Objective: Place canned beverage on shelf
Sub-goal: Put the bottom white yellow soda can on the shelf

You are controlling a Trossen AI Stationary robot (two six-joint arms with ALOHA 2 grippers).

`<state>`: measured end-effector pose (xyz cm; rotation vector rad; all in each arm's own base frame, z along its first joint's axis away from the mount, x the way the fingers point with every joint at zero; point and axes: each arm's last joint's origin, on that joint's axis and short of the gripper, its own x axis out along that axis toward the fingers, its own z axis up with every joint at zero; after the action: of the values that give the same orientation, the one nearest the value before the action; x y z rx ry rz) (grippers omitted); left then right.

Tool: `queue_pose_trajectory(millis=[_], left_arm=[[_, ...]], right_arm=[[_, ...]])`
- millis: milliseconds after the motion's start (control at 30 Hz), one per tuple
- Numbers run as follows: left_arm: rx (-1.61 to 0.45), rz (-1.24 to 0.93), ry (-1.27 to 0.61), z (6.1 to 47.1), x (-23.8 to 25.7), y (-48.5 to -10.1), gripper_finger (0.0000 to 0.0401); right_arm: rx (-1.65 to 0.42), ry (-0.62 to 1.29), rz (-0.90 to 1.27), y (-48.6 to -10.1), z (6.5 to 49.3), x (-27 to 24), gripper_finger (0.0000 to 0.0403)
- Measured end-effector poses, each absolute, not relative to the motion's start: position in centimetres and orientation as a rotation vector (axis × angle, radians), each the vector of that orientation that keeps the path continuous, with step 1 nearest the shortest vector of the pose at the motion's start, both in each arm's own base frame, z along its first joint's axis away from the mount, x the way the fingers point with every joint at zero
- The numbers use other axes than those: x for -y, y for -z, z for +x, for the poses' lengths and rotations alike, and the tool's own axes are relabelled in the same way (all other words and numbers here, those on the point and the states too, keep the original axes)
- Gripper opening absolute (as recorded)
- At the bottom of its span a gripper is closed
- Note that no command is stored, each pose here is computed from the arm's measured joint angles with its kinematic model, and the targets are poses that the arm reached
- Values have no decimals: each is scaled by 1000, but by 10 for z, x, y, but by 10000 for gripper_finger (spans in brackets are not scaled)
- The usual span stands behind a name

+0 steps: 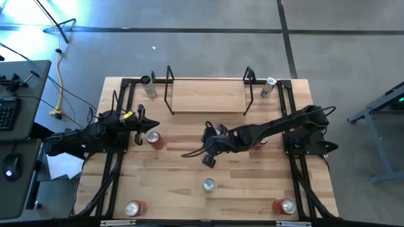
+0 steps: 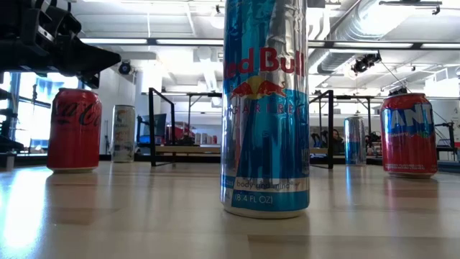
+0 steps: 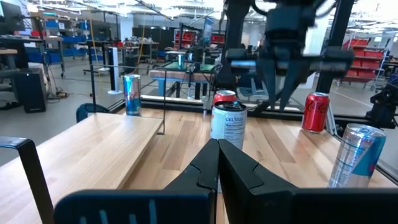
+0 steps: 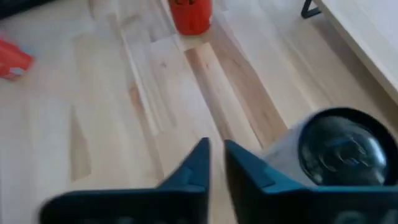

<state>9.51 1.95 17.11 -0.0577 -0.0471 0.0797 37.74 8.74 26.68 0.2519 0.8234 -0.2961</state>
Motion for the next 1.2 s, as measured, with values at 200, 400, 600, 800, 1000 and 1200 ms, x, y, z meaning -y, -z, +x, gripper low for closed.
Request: queue_pose_trajectory(millis=[200,400,600,800,1000,1200], left_arm=[[48,-70,-79,95,-19,-171,1],[48,-84,-79,95,-19,-171,1],[48,-84,-79,95,-19,-171,1],[48,-85,-79,95,-19,-171,1],[48,-92,-78,95,-19,-171,1],[48,-93,-78,95,-19,-171,0]], right_arm=[[-871,384,297,-236,390,-89,21],[-956,615,281,-229,370,-85,3],[-1006,816,168,-246,338,-78,0],[-980,825,70,-273,310,-71,0],[-702,723,173,-269,277,-77,0],[-485,511,300,-234,277,-95,0]])
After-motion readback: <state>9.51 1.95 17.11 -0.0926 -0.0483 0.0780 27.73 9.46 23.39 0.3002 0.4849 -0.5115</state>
